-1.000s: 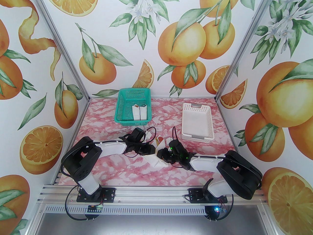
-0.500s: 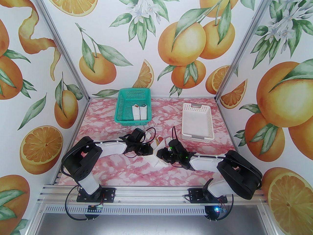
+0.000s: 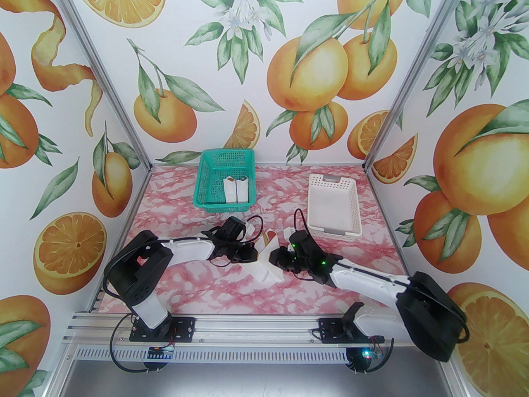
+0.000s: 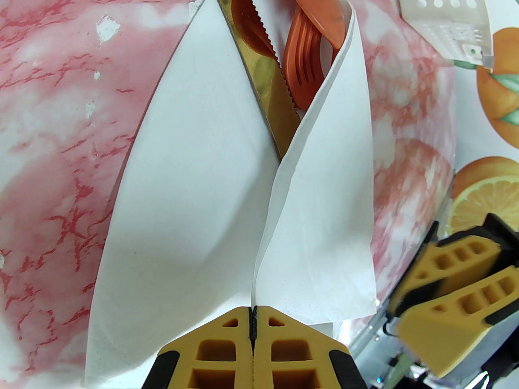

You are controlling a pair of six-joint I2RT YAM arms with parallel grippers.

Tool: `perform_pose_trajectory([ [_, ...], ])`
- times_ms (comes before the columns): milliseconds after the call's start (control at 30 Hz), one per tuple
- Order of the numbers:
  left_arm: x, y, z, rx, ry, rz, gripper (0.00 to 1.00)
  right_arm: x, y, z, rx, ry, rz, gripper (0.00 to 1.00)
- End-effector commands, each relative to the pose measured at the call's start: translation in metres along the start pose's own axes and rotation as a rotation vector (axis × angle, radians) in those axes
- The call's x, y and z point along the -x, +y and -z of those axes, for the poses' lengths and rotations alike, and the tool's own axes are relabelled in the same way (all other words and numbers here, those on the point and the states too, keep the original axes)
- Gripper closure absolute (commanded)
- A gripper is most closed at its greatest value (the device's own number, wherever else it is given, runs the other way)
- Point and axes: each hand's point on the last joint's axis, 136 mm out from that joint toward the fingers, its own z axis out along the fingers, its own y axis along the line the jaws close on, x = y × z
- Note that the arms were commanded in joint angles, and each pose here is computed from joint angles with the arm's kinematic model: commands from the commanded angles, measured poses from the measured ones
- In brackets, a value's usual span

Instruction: Place the utensils on the paper napkin and roll it up

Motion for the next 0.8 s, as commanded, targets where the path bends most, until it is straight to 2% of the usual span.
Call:
perform_pose_trajectory([
  [0, 0.007, -0.009, 0.004, -0.002, -0.022, -0.031, 0.98, -0.015, -0.012, 0.008, -0.025, 0.048, 0.008, 0.96],
  [100, 0.008, -0.008, 0.004, 0.001, -0.025, -0.034, 0.97, -0.026, -0.018, 0.012, -0.014, 0.073, -0.009, 1.0],
  [367, 0.007, -0.003, 0.003, 0.02, -0.019, -0.04, 0.97, -0.044, -0.037, 0.015, -0.017, 0.097, -0.045, 1.0],
  [767, 0.005, 0.003, -0.001, 0.04, -0.01, -0.038, 0.97, -0.051, -0.047, 0.007, -0.026, 0.112, -0.057, 1.0],
])
